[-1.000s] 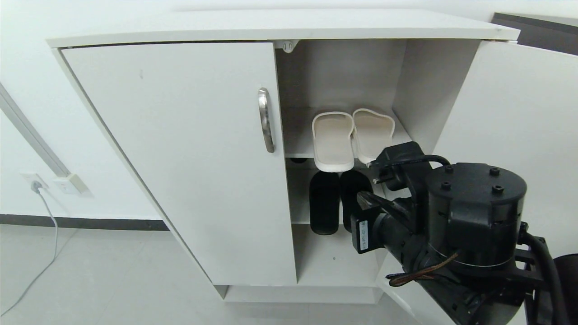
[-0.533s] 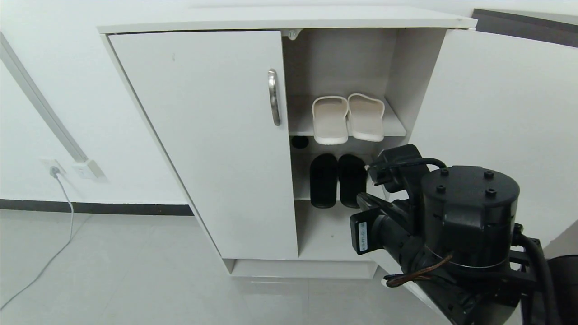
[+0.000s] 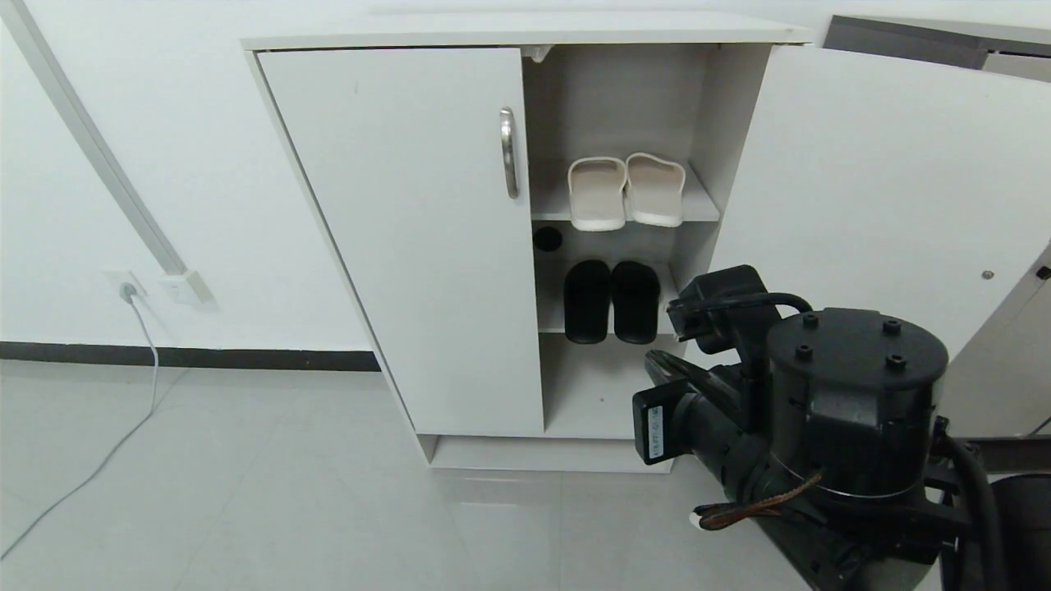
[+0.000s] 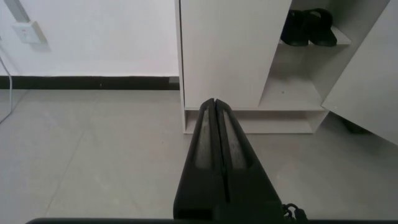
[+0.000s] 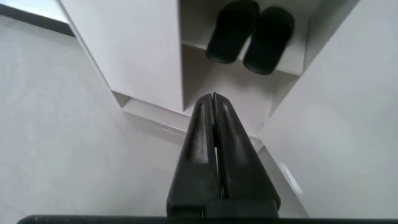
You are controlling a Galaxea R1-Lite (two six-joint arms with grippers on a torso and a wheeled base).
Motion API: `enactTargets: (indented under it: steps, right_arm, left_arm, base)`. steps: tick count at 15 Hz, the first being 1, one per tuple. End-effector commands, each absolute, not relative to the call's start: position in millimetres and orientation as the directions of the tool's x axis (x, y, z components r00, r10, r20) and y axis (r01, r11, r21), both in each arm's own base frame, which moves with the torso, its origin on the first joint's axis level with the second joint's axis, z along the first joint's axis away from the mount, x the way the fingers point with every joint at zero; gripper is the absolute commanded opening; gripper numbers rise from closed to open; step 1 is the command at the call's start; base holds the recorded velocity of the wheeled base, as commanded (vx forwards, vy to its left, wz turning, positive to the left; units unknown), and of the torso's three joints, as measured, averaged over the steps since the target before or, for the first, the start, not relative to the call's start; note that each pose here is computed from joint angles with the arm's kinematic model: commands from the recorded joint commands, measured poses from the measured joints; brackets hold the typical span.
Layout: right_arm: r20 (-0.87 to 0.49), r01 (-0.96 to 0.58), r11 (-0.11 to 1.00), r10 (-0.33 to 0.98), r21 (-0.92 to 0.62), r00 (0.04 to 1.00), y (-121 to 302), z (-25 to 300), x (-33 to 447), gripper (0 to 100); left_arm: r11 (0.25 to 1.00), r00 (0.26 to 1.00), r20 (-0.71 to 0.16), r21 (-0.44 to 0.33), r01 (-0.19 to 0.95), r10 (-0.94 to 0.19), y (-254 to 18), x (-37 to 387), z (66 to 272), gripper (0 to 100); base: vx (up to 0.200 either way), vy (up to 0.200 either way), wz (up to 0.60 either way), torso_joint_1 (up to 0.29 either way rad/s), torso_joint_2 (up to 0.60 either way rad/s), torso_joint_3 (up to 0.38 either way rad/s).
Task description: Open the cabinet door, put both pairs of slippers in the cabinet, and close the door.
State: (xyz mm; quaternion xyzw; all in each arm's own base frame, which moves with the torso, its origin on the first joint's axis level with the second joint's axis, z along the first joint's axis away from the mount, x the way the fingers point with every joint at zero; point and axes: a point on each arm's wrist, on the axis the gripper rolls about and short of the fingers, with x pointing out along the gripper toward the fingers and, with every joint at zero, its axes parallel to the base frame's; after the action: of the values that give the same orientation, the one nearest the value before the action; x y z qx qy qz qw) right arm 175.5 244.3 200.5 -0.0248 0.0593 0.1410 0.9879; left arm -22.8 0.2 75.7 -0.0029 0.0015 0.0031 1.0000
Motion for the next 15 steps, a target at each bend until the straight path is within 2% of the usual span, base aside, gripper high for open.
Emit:
enactTargets:
  steps: [1,15]
  right_arm:
    - [-0.136,-0.273,0.961,0.265,-0.043,0.955,244.4,195.1,178.7,0]
    - [-0.152,-0.249,0.967,0.238,-0.056,0.959,241.4,188.5,186.2,0]
  left_arm:
    - [1.000,1.000,-0.003,-0.008,-0.006,0.006,0.2,-22.8,75.6,0]
    - [1.000,1.000,-0.005,-0.005,-0.006,0.006,0.2,-22.7,75.7,0]
  base:
    - [0.000,0.000,0.00,0.000,0.00,0.000]
    - [0.000,0.000,0.00,0.000,0.00,0.000]
